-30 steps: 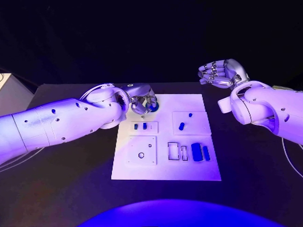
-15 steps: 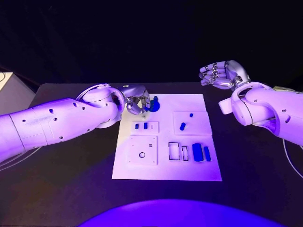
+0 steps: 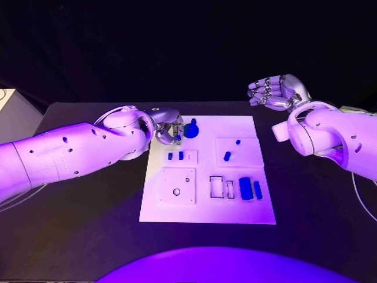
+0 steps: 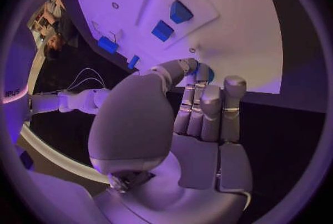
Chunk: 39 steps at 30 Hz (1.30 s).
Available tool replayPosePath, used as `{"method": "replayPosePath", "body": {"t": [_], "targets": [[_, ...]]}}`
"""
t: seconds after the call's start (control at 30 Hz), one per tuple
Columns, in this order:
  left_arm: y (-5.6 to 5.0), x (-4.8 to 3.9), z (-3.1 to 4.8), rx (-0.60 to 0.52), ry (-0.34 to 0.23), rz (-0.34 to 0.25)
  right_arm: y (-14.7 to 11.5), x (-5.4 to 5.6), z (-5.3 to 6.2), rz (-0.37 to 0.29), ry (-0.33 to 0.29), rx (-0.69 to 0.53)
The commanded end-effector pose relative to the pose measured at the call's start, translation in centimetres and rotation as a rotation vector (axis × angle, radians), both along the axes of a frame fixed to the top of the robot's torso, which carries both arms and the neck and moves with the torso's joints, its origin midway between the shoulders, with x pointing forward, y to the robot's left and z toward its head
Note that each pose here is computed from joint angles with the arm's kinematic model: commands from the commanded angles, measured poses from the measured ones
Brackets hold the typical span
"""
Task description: Assemble the parts on the task board
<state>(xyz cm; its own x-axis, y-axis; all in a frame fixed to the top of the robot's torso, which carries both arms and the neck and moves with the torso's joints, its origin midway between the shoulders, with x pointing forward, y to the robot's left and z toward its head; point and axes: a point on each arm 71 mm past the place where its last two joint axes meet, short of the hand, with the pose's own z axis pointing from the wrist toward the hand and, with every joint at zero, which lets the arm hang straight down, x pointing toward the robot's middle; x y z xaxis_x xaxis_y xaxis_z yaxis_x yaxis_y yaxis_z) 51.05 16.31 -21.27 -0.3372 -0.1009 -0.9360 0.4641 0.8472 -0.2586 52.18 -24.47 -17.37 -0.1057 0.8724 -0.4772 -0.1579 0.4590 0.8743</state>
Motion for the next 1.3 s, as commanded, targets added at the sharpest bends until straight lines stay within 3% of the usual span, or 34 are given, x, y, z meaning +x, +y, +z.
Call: {"method": "replayPosePath", "body": {"t": [0.03, 1.3], "targets": [[-0.06, -0.1, -0.19, 0.029, 0.009, -0.009, 0.24, -0.08, 0.0, 0.022, -0.004, 0.002], [-0.28, -0.55, -0.53, 0.032, 0.053, -0.025, 0.34, -0.08, -0.05, 0.022, -0.005, 0.002]]}}
